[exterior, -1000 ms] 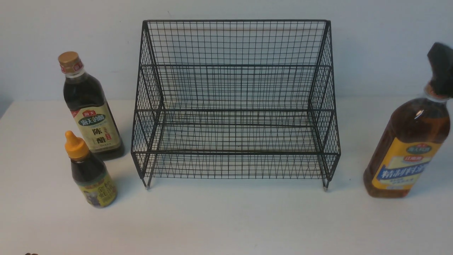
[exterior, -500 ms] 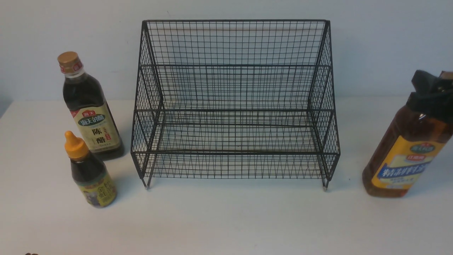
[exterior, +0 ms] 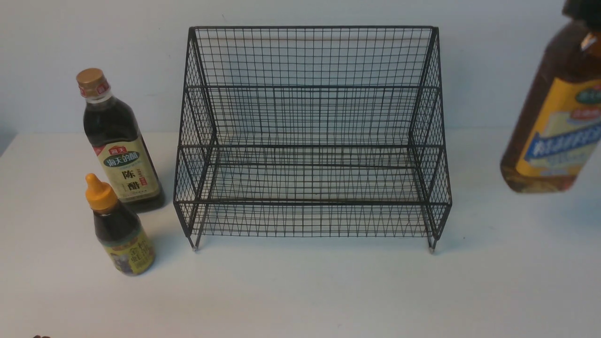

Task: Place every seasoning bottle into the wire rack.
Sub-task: Use the right arm to put the condiment bottle back on the shelf

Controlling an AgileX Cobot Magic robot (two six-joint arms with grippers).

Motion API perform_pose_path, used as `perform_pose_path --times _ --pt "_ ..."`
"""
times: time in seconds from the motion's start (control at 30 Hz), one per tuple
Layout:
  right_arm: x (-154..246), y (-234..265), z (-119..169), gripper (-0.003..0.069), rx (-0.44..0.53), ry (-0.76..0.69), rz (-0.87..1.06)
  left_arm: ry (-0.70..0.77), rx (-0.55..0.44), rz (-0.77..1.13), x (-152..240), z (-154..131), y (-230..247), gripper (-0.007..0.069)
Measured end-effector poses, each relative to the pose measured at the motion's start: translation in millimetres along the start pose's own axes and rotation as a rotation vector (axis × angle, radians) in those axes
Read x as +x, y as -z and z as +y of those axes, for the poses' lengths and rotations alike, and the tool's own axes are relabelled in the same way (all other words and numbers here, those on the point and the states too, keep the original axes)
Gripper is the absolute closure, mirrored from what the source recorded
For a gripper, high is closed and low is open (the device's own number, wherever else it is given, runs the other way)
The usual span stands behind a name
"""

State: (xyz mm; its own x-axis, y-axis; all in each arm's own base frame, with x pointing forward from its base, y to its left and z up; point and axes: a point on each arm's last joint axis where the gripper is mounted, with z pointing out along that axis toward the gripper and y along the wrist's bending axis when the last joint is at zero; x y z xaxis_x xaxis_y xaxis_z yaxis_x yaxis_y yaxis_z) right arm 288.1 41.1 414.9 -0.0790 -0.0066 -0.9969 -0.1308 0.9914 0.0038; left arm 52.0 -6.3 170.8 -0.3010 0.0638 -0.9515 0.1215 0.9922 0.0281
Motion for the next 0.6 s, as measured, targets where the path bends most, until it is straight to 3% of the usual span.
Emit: perform_pose_path --times 0.23,0.4,0.6 --pt "-38.1 -31.4 53.6 0.0346 -0.144 -0.007 -0.016 0.000 0.000 0.000 0.0 0.0 0.0 0.0630" --pt "-36.6 -58.1 89.3 0.0346 -0.224 -0.004 0.009 0.000 0.000 0.000 0.0 0.0 0.0 0.0630" --pt "-25.7 -91.1 105.9 0.0346 -0.240 -0.017 0.047 0.000 0.000 0.000 0.0 0.0 0.0 0.0630"
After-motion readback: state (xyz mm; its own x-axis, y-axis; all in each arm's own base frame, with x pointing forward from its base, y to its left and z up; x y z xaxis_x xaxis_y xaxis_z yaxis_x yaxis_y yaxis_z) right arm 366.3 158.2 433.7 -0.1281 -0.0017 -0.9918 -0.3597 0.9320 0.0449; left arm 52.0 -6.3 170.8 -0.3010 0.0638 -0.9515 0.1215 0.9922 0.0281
